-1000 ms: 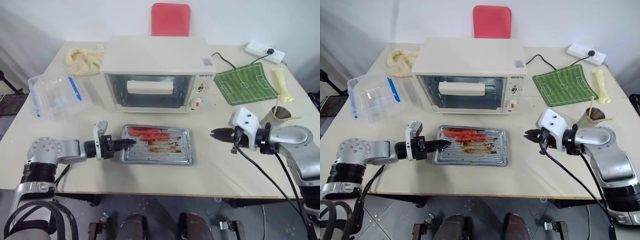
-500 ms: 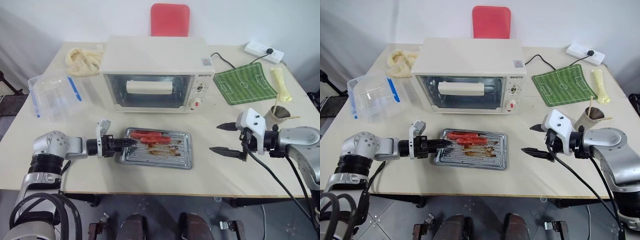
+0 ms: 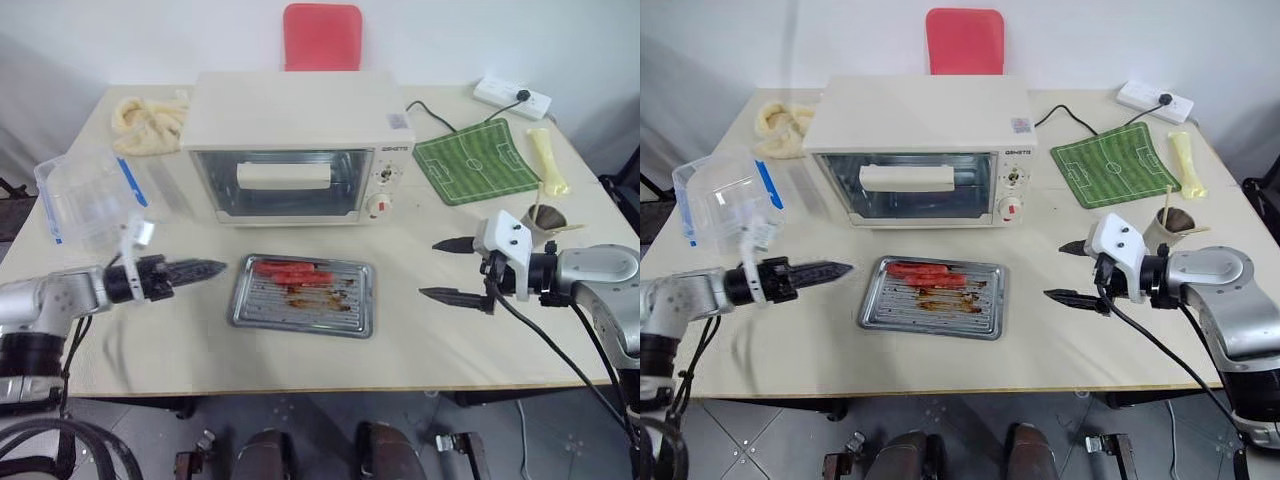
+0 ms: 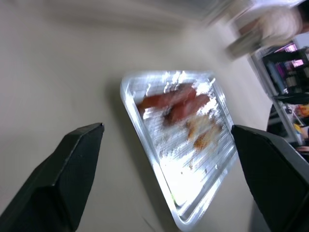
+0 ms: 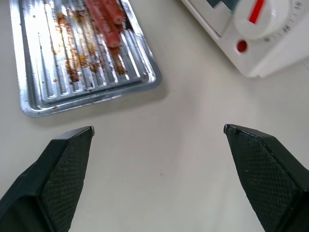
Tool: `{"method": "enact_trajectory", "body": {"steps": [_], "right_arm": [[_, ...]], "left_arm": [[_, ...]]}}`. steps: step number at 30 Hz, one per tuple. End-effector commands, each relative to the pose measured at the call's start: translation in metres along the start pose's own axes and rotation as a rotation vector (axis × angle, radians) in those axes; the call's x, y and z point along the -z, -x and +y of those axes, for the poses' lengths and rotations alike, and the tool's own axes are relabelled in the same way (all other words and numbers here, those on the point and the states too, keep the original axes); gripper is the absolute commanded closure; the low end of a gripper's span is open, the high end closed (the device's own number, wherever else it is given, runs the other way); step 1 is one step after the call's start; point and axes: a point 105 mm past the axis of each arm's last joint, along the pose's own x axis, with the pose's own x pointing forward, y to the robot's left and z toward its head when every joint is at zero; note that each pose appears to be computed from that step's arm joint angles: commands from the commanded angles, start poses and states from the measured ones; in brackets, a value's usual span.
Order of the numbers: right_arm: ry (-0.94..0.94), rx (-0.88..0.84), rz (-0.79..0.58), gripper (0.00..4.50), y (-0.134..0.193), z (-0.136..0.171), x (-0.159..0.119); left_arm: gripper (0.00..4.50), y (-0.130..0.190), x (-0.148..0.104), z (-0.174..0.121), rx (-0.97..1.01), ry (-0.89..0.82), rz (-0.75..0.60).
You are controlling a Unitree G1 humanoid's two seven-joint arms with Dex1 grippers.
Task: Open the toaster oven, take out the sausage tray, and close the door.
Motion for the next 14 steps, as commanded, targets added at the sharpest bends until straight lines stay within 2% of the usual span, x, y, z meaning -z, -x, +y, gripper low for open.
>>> {"method": "enact_trajectory", "body": {"steps": [1, 3, 7, 11, 14], "right_arm": [[0.018, -0.027, -0.071, 0.00, 0.001, 0.004, -0.004], [0.017, -0.020, -0.070, 0.00, 0.000, 0.005, 0.003], [-0.014, 0.056, -0.070, 0.00, -0.002, 0.004, 0.020], [-0.102, 0.191, -0.208, 0.00, 0.003, 0.005, 0.024], [-0.151, 0.226, -0.170, 0.00, 0.003, 0.012, 0.036]], "left_arm": [[0.01, 0.014, 0.002, -0.007, -0.005, -0.340, 0.043], [0.01, 0.020, 0.014, -0.009, 0.007, -0.363, 0.093], [0.01, 0.039, 0.027, -0.025, 0.161, -0.321, 0.066], [0.01, 0.040, 0.025, -0.016, 0.075, -0.387, 0.021], [0.01, 0.037, 0.023, -0.016, 0.059, -0.348, 0.009]]}}
